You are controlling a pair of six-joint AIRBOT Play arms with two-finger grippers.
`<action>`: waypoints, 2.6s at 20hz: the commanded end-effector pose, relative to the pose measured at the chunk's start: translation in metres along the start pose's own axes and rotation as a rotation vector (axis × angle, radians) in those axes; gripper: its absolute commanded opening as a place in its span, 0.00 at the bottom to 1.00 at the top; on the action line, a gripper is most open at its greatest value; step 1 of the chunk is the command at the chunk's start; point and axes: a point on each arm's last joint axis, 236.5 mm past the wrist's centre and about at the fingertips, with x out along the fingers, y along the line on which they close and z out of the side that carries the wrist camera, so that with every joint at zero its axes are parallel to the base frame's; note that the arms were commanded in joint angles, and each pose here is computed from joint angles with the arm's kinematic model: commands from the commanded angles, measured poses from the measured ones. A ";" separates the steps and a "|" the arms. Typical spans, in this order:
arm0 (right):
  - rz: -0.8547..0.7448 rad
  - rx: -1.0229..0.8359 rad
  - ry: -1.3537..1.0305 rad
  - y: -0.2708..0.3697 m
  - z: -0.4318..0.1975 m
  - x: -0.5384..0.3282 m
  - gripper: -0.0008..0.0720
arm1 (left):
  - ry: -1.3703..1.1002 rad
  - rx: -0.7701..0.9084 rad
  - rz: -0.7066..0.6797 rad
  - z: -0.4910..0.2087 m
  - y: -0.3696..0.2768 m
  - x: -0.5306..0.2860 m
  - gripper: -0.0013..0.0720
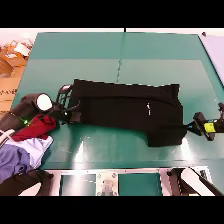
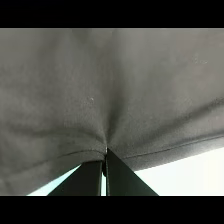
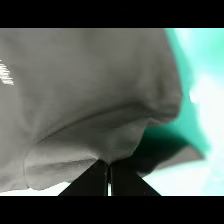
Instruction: Fold the shirts.
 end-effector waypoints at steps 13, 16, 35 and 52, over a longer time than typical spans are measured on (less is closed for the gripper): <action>0.265 -0.116 -0.057 0.150 0.142 0.051 0.04 | -0.166 -0.005 -0.023 0.188 0.023 0.016 0.05; 0.264 -0.121 -0.040 0.159 0.170 0.085 0.04 | -0.170 -0.016 -0.109 0.214 0.012 0.055 0.05; 0.302 -0.361 0.040 0.041 0.186 0.072 0.85 | -0.073 -0.134 0.059 0.224 0.071 -0.041 0.06; 0.426 -0.679 0.092 0.199 0.135 -0.014 0.04 | -0.146 0.077 -0.182 0.229 -0.096 0.031 0.05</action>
